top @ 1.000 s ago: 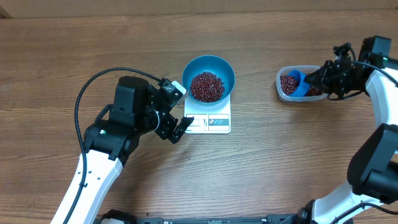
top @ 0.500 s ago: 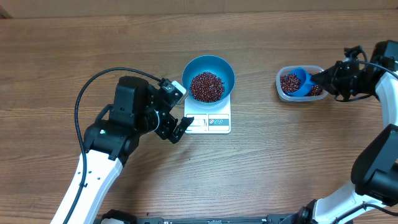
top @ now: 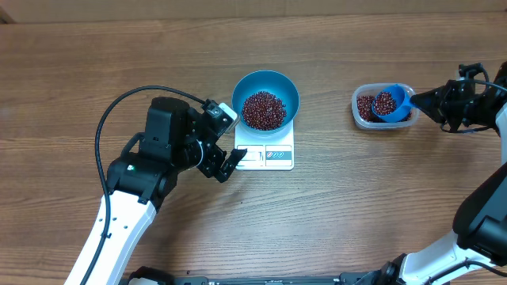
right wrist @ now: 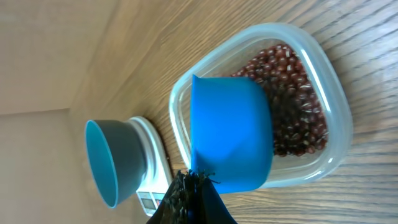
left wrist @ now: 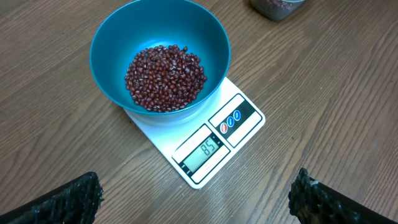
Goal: Scoop item into bowl and weigh 150g on scale
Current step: 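Tilt the blue scoop up and lift it filled from the container, then carry the filled scoop left over the teal bowl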
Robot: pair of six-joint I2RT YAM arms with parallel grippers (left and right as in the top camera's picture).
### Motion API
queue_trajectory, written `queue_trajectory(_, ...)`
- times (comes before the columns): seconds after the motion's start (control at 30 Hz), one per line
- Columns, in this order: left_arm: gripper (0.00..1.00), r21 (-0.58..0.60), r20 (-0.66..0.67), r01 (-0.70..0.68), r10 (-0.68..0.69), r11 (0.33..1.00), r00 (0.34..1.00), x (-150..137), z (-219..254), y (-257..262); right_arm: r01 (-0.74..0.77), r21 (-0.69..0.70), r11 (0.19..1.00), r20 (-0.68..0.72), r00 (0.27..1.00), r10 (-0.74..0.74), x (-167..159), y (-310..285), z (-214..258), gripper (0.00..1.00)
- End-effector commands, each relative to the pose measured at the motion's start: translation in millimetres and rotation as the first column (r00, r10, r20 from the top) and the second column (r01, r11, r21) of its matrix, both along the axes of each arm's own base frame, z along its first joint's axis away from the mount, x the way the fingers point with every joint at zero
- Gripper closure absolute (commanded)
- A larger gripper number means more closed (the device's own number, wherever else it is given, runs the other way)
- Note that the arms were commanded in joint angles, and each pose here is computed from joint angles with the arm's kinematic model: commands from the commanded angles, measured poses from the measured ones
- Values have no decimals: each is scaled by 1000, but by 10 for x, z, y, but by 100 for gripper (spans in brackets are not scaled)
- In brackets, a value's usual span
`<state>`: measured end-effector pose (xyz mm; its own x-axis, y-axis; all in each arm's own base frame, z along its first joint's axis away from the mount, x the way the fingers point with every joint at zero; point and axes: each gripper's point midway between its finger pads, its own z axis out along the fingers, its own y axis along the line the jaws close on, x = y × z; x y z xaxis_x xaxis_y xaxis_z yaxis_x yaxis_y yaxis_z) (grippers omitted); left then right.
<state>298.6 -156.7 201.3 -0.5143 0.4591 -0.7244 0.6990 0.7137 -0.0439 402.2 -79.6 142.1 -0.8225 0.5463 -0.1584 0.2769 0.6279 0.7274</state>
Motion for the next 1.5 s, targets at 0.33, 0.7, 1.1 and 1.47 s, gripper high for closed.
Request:
queue_trajectory(0.33,0,-25,13,-4,5,1000,1000,36,110,-17,-47,127,991,76,996,37,9,151,155,96)
queue_trajectory(0.7,0,-25,13,-4,5,1000,1000,35,109,-17,-74,177,981,122,991,53,26,217,258,96)
queue_trajectory(1.1,0,-25,13,-4,5,1000,1000,35,109,-17,-159,272,949,229,969,97,22,387,498,96)
queue_trajectory(1.47,0,-25,13,-4,5,1000,1000,35,109,-17,-372,147,917,363,882,300,-29,1154,1005,96)
